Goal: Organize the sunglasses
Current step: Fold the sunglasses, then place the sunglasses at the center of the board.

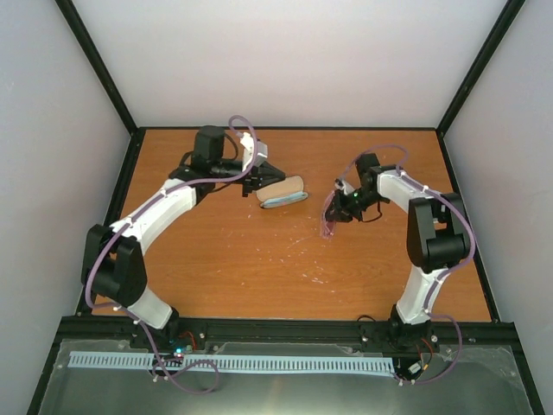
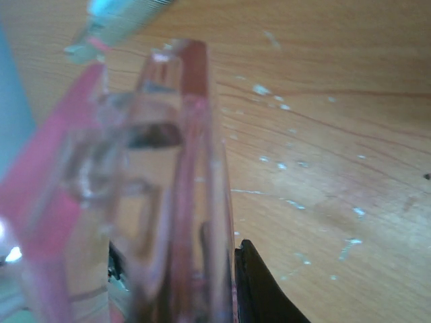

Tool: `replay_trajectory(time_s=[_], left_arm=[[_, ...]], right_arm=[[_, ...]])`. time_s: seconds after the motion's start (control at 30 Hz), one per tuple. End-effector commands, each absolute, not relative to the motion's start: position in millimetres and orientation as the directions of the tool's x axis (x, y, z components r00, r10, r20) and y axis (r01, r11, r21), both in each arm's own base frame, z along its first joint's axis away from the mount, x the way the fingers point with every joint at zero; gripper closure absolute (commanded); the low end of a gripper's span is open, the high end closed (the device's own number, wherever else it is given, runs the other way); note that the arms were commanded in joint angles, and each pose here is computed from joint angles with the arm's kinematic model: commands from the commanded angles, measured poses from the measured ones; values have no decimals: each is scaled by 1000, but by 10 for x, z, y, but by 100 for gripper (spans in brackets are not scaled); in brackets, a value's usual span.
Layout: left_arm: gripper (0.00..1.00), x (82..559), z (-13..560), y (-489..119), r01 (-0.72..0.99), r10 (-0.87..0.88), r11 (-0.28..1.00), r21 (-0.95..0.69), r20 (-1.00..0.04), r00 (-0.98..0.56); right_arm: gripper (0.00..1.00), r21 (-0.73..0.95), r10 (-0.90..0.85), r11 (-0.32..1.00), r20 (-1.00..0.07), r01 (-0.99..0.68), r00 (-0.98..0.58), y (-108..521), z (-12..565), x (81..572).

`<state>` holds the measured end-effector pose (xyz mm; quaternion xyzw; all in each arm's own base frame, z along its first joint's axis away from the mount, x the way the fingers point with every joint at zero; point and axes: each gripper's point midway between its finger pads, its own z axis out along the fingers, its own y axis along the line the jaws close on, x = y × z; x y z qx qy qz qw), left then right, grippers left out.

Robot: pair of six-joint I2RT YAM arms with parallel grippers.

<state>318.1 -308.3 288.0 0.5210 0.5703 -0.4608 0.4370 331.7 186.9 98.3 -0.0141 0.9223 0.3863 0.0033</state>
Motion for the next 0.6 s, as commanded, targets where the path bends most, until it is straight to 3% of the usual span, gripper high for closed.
replay_trajectory(time_s=[0.0,0.27,0.57], left_arm=[[93,3123,2877,-2912,997,218,77,-17,-975,-34],[93,3051,2875,-2871,995,207,93,-24,-977,-43],[93,3063,2877,-2868,995,206,99,-15,-978,-35]], right_arm=[[91,675,-48,738,47,-4,-998,1812,630,3259],[88,635,-53,771,142,50,-988,1766,189,3262],[72,571,-54,818,187,64,-981,1628,71,3198]])
